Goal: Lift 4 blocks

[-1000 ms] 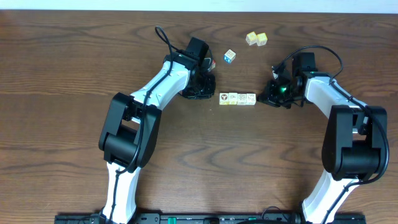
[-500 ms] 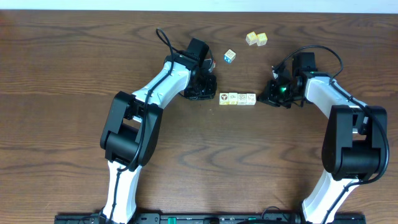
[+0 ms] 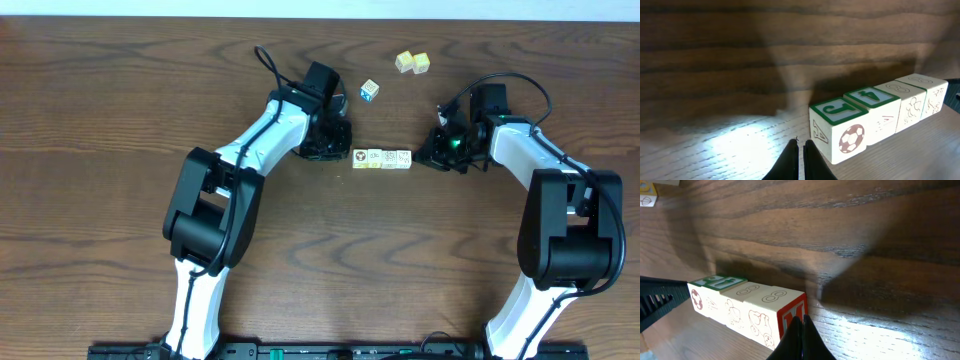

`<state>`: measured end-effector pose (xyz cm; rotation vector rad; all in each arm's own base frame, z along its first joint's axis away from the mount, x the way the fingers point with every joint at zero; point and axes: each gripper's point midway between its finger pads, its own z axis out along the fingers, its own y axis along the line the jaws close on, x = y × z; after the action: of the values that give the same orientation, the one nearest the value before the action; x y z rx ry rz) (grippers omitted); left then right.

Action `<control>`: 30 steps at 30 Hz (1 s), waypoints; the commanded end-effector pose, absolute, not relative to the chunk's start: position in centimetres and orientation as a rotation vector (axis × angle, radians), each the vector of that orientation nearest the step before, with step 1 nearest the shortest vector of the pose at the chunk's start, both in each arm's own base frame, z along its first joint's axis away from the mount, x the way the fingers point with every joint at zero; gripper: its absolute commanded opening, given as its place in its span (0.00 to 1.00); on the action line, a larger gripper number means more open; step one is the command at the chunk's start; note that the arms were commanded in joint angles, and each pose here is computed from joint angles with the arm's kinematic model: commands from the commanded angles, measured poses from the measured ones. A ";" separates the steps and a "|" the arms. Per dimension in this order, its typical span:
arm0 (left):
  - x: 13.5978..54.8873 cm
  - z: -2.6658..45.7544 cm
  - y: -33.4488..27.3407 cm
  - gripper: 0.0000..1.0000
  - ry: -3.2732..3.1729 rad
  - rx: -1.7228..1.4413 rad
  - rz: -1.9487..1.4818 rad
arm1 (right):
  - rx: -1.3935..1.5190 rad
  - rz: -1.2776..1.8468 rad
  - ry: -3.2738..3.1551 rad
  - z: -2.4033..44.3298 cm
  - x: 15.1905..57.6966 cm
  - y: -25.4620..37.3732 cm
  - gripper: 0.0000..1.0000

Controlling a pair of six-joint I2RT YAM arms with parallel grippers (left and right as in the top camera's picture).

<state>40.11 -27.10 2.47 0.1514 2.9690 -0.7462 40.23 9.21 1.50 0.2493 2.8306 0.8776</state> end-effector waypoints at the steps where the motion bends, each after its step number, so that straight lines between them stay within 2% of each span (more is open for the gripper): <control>1: 39.7 1.7 -27.3 0.07 2.990 0.151 -0.759 | 0.264 0.907 2.845 1.0 39.9 9.7 0.01; 21: 39.3 0.8 -27.5 0.07 3.016 0.140 -0.759 | 0.257 0.905 2.842 1.0 39.9 9.7 0.01; 30: 38.9 1.4 -28.6 0.07 2.994 0.220 -0.873 | 0.257 0.906 2.843 1.0 39.9 9.7 0.01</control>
<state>39.45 -28.17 1.91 0.1770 2.9836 -0.8359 40.29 9.21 1.51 0.2527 2.8283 0.8779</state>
